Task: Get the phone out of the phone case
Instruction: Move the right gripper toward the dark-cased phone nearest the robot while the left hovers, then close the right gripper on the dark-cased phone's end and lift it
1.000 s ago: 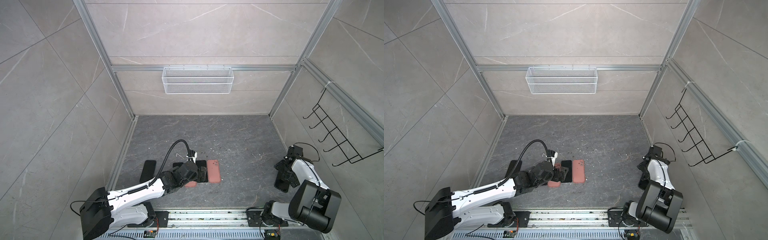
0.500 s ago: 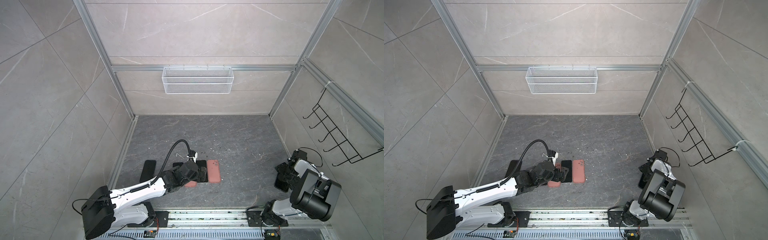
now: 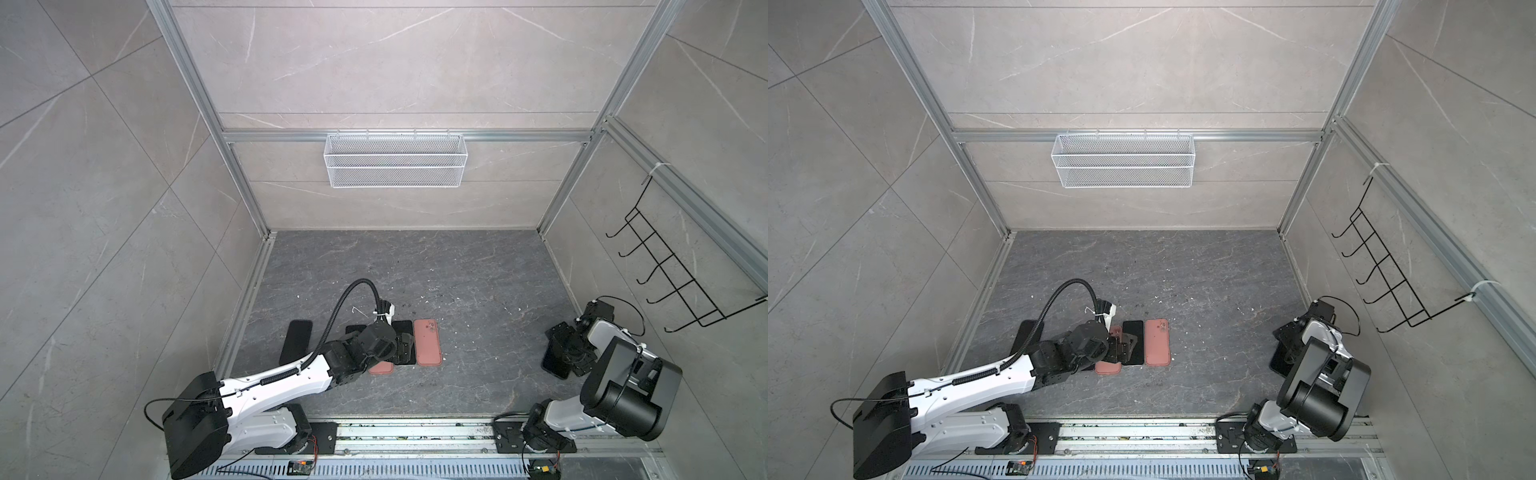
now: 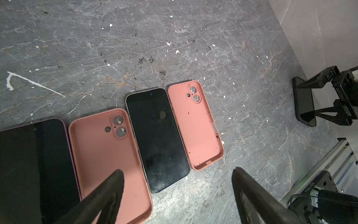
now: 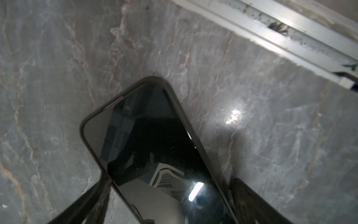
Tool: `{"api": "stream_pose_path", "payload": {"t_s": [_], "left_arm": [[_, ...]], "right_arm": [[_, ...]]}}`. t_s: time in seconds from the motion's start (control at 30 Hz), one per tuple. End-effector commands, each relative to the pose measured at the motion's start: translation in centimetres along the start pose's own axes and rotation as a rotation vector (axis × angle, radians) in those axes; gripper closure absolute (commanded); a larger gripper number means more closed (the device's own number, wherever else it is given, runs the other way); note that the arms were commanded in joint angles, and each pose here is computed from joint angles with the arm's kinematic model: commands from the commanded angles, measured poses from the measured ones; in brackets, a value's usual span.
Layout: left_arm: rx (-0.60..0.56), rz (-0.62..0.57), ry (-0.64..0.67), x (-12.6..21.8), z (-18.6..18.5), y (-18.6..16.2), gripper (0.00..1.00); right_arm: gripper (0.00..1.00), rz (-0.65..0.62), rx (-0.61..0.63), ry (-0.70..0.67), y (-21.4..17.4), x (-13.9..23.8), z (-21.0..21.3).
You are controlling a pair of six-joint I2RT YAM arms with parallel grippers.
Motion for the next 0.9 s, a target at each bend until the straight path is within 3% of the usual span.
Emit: {"api": "stream_pose_path", "payload": {"t_s": [0.0, 0.47, 0.87], "left_arm": [[0.002, -0.027, -0.045, 0.3, -0.9, 0.8, 0.11], [0.002, -0.020, -0.045, -0.4, -1.0, 0.6, 0.11], [0.020, -0.030, -0.071, -0.1, -1.3, 1.0, 0.11]], "right_arm": [[0.00, 0.057, 0.041, 0.055, -1.4, -0.5, 0.8], [0.01, 0.083, 0.149, 0.007, -1.8, -0.2, 2.8], [0.30, 0.117, 0.294, 0.047, -3.8, -0.2, 6.5]]}}
Point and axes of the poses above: each gripper's point midway between its finger pads, its own x axis back along the fingers, its own z axis along the line the jaws close on, y = z × x, the point moved 6 cm from there along x, back along the fingers, and after that the axes turned 14 degrees about x, right-handed, at the moved point
